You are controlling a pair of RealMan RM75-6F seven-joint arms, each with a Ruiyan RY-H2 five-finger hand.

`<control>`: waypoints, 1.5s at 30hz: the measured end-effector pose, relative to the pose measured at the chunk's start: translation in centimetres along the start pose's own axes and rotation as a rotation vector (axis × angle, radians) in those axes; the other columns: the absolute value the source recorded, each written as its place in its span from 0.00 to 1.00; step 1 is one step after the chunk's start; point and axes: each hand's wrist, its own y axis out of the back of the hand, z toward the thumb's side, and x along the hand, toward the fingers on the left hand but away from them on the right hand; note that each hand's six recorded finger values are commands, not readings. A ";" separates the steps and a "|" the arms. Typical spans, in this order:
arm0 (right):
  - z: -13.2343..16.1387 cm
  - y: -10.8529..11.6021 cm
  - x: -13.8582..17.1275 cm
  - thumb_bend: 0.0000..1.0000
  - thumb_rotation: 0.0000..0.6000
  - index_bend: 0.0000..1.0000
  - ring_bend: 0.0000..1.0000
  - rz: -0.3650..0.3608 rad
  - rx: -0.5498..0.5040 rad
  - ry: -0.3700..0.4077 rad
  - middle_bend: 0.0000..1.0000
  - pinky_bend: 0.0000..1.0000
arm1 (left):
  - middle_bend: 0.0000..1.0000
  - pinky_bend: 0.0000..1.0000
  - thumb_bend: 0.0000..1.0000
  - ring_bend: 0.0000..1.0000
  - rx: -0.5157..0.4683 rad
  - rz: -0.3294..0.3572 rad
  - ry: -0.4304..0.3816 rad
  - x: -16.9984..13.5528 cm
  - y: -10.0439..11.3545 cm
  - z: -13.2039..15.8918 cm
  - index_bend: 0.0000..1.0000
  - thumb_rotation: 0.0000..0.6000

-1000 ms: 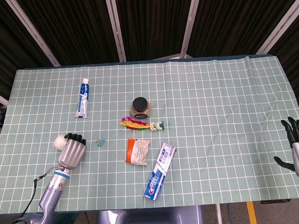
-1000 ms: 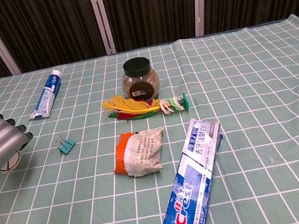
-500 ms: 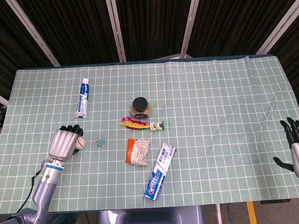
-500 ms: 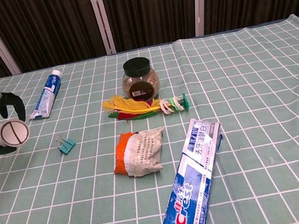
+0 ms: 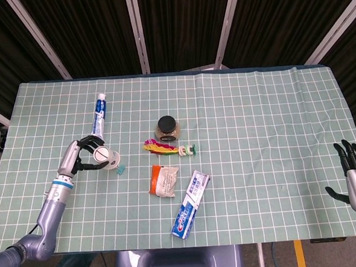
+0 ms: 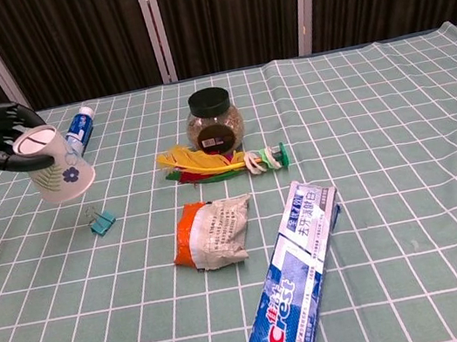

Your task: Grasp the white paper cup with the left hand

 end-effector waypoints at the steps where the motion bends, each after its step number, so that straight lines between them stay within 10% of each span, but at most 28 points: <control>1: 0.0 0.0 0.0 0.00 1.00 0.00 0.00 0.000 0.000 -0.001 0.00 0.00 | 0.36 0.46 0.18 0.41 -0.009 -0.004 0.007 0.2 -0.2 -0.2 0.54 1.00; 24: -0.2 0.1 0.0 0.00 1.00 0.00 0.00 0.001 -0.006 -0.005 0.00 0.00 | 0.34 0.44 0.18 0.38 -0.003 -0.073 0.069 0.8 -3.7 -3.0 0.52 1.00; 29: -0.2 0.1 -0.1 0.00 1.00 0.00 0.00 0.000 -0.006 -0.005 0.00 0.00 | 0.05 0.08 0.07 0.02 0.008 -0.110 0.070 0.7 -4.4 -3.2 0.17 1.00; 32: -0.2 0.1 -0.1 0.00 1.00 0.00 0.00 -0.001 -0.007 -0.003 0.00 0.00 | 0.00 0.00 0.02 0.00 0.016 -0.127 0.059 0.5 -4.4 -3.2 0.01 1.00; 45: 0.3 0.8 0.4 0.00 1.00 0.00 0.00 -0.021 -0.024 0.021 0.00 0.00 | 0.00 0.00 0.01 0.00 0.270 0.001 -0.135 -3.1 1.3 -0.1 0.00 1.00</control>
